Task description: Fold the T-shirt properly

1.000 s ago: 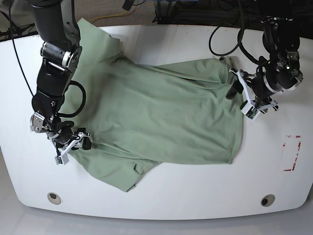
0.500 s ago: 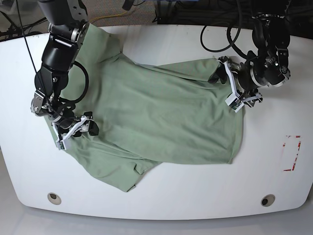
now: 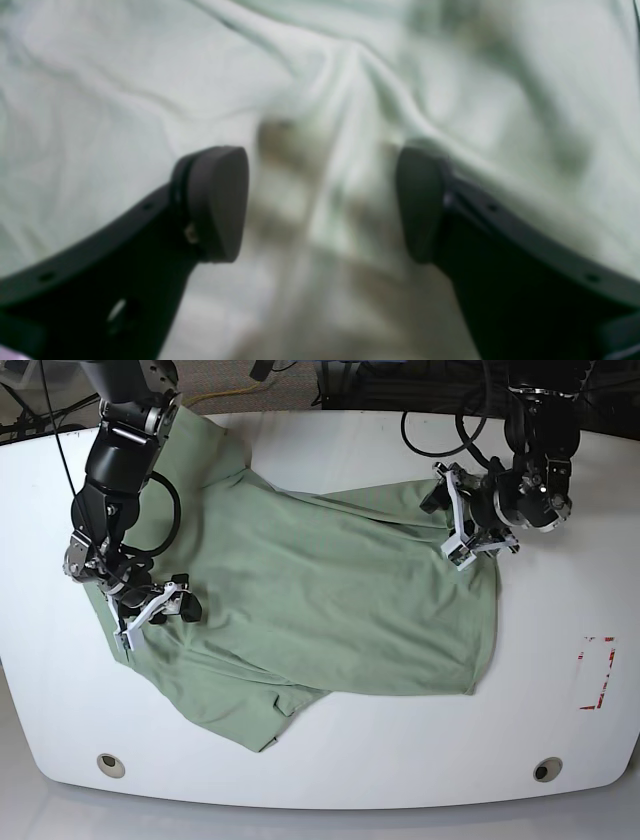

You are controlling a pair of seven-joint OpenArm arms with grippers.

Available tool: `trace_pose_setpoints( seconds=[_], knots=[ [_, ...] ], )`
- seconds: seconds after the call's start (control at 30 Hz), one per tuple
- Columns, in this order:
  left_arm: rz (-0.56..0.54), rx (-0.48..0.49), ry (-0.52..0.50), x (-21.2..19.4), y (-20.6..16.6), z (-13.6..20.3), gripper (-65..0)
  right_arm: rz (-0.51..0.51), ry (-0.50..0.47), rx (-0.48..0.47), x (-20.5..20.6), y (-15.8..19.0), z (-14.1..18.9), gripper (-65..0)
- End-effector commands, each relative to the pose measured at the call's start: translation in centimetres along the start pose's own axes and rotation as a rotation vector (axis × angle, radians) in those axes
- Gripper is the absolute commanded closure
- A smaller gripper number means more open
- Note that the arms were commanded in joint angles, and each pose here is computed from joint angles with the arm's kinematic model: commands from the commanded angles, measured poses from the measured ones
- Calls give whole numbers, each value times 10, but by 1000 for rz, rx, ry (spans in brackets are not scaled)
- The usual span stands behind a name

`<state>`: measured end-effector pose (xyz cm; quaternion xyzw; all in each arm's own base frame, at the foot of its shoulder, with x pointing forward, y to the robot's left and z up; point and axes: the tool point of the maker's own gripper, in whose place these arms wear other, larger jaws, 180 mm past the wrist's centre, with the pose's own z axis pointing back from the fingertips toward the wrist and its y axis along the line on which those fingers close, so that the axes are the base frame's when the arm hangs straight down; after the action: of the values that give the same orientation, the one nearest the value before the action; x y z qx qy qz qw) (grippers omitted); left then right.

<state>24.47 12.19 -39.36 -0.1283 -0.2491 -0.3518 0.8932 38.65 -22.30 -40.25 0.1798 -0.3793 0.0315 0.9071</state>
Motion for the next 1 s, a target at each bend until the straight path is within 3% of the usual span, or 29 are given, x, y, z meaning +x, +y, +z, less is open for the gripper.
trace_pose_setpoints(
  seconds=[0.0, 0.13, 0.2, 0.3, 0.5, 0.8, 0.97],
  knots=[
    [-53, -3, 5, 6, -5, -2, -218, 20, -67, 2, 26, -1, 6, -445],
    [-101, 3, 24, 8, -11, -4, -57, 20, -66, 2, 25, -1, 6, -445],
    [-117, 14, 3, 15, -12, 1, -35, 20, -66, 2, 25, -1, 6, -445],
    [-153, 32, -31, 25, -18, 12, -32, 19, -64, 2, 24, -1, 6, -445],
    [-201, 55, 8, 14, -11, 22, -31, 19, -63, 0, 23, -2, 6, -445],
    [-230, 38, 149, -42, -15, 37, -29, 21, -62, -4, 24, -4, 7, -445],
    [-233, 63, 153, -48, -13, 50, -33, 18, -63, 3, 23, -1, 5, -445]
  ],
)
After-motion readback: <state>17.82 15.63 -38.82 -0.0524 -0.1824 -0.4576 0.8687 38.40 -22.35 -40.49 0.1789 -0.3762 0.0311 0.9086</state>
